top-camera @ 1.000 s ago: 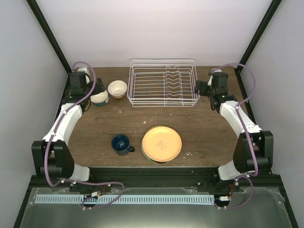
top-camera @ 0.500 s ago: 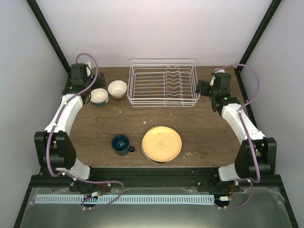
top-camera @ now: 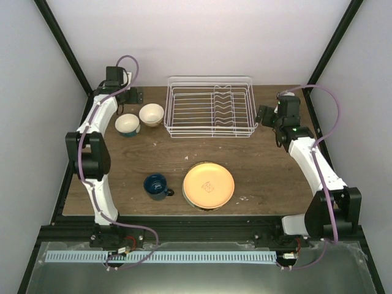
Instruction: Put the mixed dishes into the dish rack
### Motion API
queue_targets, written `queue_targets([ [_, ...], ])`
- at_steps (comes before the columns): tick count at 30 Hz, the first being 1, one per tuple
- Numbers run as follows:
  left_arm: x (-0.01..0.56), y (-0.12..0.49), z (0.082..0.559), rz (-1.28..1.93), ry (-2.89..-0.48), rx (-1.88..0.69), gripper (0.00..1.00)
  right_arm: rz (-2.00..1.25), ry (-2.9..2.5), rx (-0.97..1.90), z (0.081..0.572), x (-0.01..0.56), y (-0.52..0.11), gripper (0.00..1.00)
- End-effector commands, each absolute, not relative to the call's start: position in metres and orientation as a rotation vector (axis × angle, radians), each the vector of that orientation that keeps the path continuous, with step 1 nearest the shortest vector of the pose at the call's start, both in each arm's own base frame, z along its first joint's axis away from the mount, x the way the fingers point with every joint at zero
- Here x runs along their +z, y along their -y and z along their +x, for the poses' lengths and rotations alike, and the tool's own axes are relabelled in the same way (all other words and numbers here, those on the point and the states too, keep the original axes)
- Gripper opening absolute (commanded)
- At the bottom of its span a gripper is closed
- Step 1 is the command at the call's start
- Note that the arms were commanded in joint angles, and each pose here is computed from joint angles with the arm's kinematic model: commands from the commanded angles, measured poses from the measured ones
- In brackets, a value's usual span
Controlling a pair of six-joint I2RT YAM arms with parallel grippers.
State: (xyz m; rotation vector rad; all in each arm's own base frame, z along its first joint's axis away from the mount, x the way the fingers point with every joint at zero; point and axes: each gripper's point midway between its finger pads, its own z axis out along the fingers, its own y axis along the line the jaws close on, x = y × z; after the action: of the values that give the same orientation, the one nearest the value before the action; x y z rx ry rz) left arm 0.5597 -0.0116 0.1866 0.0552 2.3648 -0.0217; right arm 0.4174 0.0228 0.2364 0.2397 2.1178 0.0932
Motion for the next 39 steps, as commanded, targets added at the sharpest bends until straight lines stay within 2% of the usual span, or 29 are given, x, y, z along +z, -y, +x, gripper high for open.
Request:
queue_targets([
  [1, 0.173, 0.018, 0.566, 0.171, -2.448, -0.020, 1.00, 0.270, -2.118, 0.066, 0.405, 0.240, -0.017, 1.00],
  [16, 0.095, 0.032, 0.568, 0.284, -2.608, -0.121, 0.99, 0.260, -2.158, 0.058, 0.425, 0.227, -0.020, 1.00],
  [26, 0.067, 0.043, 0.568, 0.298, -2.640, -0.206, 0.95, 0.260, -2.188, 0.064, 0.438, 0.215, -0.023, 1.00],
  [28, 0.064, 0.047, 0.567, 0.303, -2.641, -0.231, 0.90, 0.261, -2.188, 0.066, 0.438, 0.214, -0.024, 1.00],
  [39, 0.043, 0.062, 0.560, 0.325, -2.680, -0.312, 0.43, 0.267, -2.197, 0.077, 0.440, 0.210, -0.025, 1.00],
])
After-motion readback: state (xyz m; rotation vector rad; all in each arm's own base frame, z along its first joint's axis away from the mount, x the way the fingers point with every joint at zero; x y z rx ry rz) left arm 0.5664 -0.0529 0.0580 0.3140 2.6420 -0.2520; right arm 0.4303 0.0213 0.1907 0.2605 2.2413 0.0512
